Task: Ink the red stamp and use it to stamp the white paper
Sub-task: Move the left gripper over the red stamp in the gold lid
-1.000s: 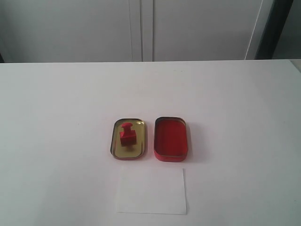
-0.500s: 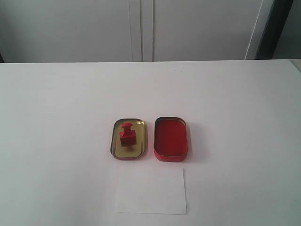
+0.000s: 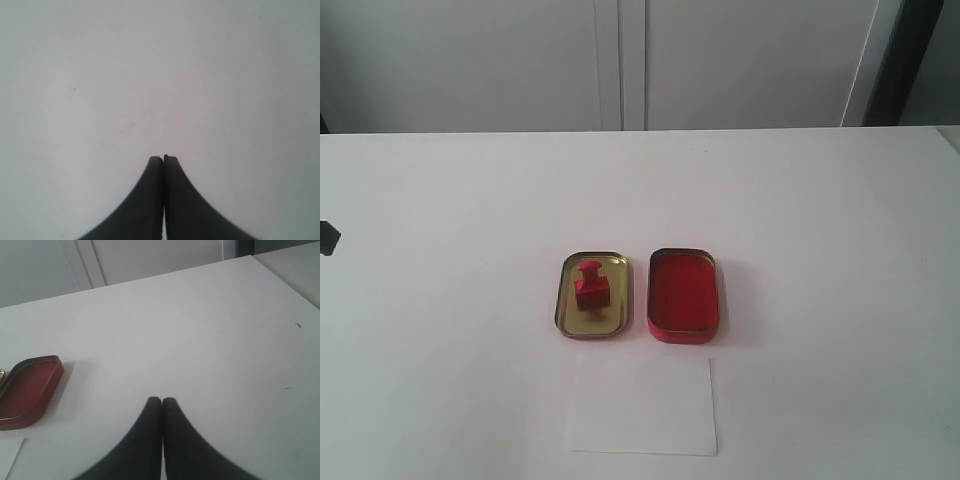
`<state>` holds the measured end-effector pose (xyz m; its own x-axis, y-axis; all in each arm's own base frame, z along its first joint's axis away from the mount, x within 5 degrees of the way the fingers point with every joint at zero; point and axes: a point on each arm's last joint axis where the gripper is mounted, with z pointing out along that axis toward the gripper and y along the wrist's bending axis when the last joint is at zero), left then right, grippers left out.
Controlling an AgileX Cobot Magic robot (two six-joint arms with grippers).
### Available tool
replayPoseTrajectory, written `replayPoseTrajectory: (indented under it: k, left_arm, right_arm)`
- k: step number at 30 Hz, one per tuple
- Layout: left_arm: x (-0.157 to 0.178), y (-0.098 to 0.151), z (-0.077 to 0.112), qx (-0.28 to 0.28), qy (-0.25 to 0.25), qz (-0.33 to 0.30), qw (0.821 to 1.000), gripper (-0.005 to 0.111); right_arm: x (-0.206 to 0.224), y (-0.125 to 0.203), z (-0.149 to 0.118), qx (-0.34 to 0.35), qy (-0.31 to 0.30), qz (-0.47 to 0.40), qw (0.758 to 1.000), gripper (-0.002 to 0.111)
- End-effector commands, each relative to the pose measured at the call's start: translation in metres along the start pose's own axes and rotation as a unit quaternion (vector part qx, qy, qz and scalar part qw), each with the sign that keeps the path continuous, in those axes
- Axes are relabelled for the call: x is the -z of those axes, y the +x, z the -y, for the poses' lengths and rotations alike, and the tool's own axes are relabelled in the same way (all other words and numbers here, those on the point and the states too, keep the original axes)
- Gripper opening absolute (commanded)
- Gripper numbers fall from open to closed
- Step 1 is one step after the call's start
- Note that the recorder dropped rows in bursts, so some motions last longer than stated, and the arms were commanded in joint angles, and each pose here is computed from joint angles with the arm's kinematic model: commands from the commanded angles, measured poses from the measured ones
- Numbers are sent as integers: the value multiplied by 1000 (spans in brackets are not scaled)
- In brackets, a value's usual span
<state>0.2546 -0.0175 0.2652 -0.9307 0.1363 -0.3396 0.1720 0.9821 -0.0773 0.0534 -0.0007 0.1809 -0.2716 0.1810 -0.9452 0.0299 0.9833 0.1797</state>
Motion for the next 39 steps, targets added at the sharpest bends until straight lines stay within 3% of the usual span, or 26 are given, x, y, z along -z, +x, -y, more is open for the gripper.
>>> replayPoseTrajectory:
  k: [1, 11, 18, 25, 31, 34, 39]
  left_arm:
    - [-6, -16, -1, -31, 19, -43, 998, 0]
    - [-31, -55, 12, -92, 92, -75, 989, 0]
    - [-46, -83, 54, -187, 108, -83, 973, 0]
    - [-63, -108, 113, -312, 133, -89, 936, 0]
    - [-69, -117, 138, -366, 139, -82, 917, 0]
    - [-74, -121, 154, -413, 148, -83, 895, 0]
    - [-76, -126, 168, -447, 156, -70, 878, 0]
  right_arm:
    - [0, -1, 0, 8, -3, 7, 1000, 0]
    - [0, -1, 0, 8, -3, 7, 1000, 0]
    - [0, -1, 0, 8, -3, 7, 1000, 0]
    - [0, -1, 0, 8, -3, 7, 1000, 0]
    - [0, -1, 0, 8, -3, 7, 1000, 0]
    - [0, -1, 0, 8, -3, 7, 1000, 0]
    - [0, -1, 0, 8, -3, 7, 1000, 0]
